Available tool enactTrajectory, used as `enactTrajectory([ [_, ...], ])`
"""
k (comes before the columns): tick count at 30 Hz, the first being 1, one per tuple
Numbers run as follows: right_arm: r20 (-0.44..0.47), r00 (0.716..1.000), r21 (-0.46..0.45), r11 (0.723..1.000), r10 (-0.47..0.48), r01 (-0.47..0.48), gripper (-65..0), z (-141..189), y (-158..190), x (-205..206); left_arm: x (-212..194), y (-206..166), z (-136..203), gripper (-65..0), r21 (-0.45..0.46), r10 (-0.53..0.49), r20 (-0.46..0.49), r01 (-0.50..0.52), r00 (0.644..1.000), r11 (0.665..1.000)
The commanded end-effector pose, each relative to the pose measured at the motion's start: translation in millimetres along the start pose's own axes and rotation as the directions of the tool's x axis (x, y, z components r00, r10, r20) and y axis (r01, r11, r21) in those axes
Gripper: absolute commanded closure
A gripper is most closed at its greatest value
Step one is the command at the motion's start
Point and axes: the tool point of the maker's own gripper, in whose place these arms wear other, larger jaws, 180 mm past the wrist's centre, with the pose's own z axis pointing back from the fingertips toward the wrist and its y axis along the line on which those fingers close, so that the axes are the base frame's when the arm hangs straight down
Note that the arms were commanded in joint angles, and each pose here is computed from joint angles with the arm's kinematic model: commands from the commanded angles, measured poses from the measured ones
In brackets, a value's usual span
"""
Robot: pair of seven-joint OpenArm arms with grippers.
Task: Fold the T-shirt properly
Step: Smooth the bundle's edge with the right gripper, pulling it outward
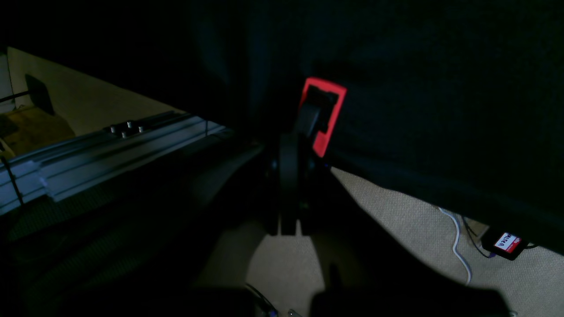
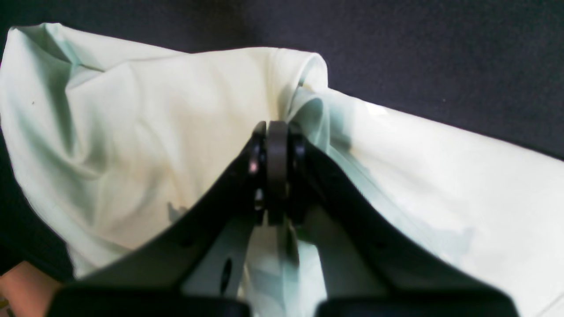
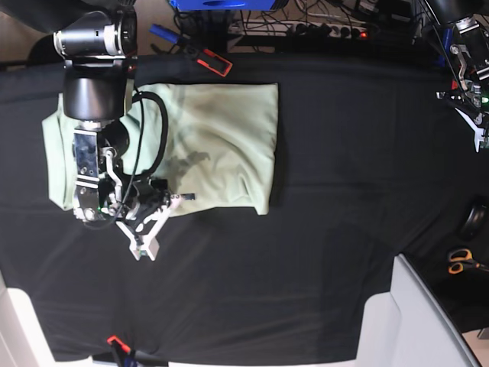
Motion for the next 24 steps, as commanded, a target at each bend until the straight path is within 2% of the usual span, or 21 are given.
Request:
enactTrajectory([
  [1, 0.046, 0.999, -0.007, 1.000, -0.028, 0.029, 0.0, 8.9, -9.6, 18.1, 8.9, 14.5, 4.3, 0.0, 0.038, -0.002, 0.023, 0.001, 1.000, 0.999],
  [3, 0.044, 0.996, -0.014, 0.997, -0.081, 0.081, 0.0, 12.3, -21.2, 15.2, 8.9, 14.5, 4.3, 0.0, 0.038, -0.002, 0.023, 0.001, 1.000, 0.999],
  [8, 0.030, 0.990, -0.036, 0.989, -0.141, 0.142, 0.0, 16.2, -41.2, 3.3, 12.3, 15.3, 4.8, 0.0, 0.039, 0.001, 0.030, -0.003, 1.000, 0.999],
  [17, 0.026, 0.988, -0.047, 0.987, -0.150, 0.151, 0.0, 15.9, -47.0, -6.9, 12.6, 15.1, 4.6, 0.0, 0.038, 0.002, 0.030, -0.003, 1.000, 0.999],
  [24, 0.118, 0.985, -0.068, 0.989, -0.124, 0.133, 0.0, 33.0, -50.5, 10.9, 12.1, 13.7, 4.4, 0.0, 0.035, 0.003, 0.029, -0.004, 1.000, 0.999],
])
